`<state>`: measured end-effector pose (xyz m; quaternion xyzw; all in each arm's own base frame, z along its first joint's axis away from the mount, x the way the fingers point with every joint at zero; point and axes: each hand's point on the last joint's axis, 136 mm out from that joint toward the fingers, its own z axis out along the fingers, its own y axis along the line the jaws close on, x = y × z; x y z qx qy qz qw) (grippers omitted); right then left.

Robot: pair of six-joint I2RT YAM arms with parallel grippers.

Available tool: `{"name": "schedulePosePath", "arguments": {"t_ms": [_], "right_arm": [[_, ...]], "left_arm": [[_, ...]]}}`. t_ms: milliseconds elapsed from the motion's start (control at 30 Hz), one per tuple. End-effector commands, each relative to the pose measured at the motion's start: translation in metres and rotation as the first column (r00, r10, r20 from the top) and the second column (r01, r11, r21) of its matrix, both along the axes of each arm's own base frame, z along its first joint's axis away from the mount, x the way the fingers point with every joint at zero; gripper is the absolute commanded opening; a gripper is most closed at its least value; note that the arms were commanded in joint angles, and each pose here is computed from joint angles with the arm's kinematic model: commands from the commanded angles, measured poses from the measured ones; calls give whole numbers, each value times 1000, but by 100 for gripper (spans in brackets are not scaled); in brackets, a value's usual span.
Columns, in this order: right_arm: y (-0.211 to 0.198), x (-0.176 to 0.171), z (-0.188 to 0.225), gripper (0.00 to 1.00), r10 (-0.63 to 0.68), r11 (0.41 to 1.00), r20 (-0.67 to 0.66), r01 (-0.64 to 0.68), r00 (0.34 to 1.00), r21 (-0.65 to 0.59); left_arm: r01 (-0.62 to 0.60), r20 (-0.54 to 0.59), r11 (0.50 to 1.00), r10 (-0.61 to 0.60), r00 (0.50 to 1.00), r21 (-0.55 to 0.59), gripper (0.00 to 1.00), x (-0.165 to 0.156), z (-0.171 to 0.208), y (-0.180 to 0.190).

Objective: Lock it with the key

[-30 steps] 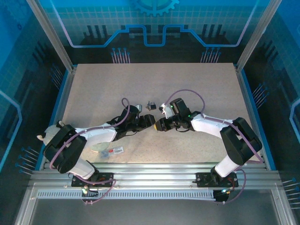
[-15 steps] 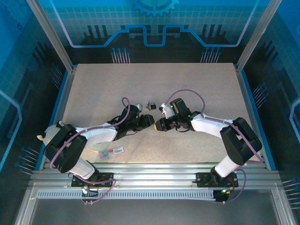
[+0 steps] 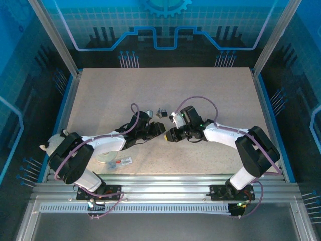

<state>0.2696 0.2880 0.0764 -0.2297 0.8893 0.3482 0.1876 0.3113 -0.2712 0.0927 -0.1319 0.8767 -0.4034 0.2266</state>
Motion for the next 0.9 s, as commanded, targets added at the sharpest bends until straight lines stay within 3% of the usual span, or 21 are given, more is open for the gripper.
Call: {"name": "schedulePosePath", "arguments": {"t_ms": [0,867], "right_arm": [[7,1,3,24,29,999,25,-28,999,-18],[7,1,4,23,21,1000,25,-21,999,-10]], "left_arm": [[8,8,1000,-8,1000,-18,27,4,7,-9],[20,0,999,-20,1000,32,6,0,-3,-2]]}}
